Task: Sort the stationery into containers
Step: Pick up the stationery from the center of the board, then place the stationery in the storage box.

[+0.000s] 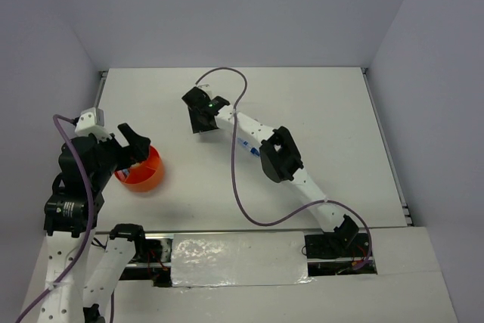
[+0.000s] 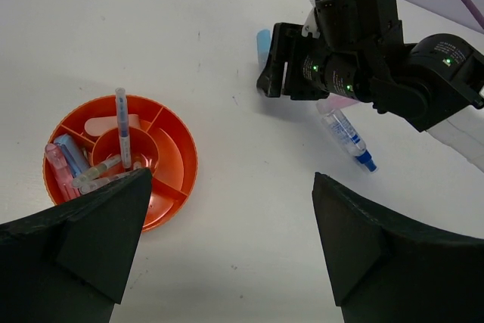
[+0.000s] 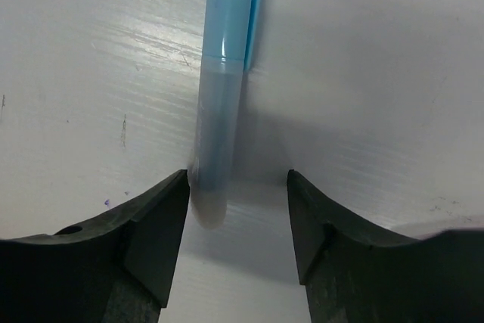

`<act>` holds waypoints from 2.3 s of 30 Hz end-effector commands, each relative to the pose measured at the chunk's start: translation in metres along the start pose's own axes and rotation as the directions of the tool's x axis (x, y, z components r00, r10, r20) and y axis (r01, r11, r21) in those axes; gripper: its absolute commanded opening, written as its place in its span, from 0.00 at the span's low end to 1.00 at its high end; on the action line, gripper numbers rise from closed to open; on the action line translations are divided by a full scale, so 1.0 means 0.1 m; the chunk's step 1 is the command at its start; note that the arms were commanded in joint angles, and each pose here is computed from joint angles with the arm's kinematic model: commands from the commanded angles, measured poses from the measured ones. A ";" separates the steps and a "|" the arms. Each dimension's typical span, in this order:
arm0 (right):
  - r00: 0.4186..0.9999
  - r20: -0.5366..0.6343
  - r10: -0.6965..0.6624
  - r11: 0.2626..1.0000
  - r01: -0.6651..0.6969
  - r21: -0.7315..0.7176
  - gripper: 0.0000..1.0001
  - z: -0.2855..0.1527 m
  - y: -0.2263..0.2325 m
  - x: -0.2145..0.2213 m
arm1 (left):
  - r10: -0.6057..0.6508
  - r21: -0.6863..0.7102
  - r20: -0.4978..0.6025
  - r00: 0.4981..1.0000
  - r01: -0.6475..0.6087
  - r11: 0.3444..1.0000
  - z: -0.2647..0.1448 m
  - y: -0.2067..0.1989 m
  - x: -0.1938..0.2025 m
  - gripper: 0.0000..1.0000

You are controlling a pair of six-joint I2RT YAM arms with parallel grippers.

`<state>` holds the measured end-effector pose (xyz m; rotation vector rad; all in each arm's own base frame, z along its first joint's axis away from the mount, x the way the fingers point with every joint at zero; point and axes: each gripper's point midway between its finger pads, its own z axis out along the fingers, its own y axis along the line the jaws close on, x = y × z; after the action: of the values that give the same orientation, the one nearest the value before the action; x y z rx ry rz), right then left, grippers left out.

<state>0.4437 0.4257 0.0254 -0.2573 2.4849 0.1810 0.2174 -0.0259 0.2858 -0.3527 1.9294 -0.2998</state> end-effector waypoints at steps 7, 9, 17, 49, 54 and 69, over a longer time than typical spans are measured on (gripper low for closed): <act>0.990 -0.120 -0.071 0.986 0.051 -0.156 0.17 -0.02 0.07 0.20 | 0.033 0.041 0.050 0.998 -0.035 0.999 -0.06 -0.09 -0.13 0.99; 0.988 -0.133 -0.079 0.984 0.056 -0.170 0.02 -0.05 0.07 0.26 | 0.032 0.040 0.052 0.998 -0.034 0.999 -0.06 -0.09 -0.12 0.99; 0.998 0.053 -0.027 0.936 0.044 -0.350 0.00 -0.81 0.07 0.20 | 0.055 0.264 0.001 0.998 -0.053 0.963 -0.17 -0.48 -0.05 0.99; 0.830 0.545 0.121 0.140 0.530 -0.837 0.00 -4.29 0.59 0.90 | 0.061 0.905 -0.135 0.989 0.098 0.413 -0.63 -1.62 0.31 0.78; 0.825 0.555 0.110 0.156 0.537 -0.829 0.00 -4.27 0.63 0.83 | 0.090 0.897 -0.139 0.986 0.087 0.433 -0.59 -1.59 0.37 0.43; 0.819 0.541 0.194 0.649 0.307 -0.696 1.00 -3.49 -0.33 0.62 | 0.106 -0.007 -0.023 0.994 -0.106 0.994 0.15 0.02 0.13 0.00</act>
<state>0.1660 0.3526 0.2646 -0.7550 1.5967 1.3482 0.2136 -0.1208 0.3189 0.1021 1.8103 -0.7824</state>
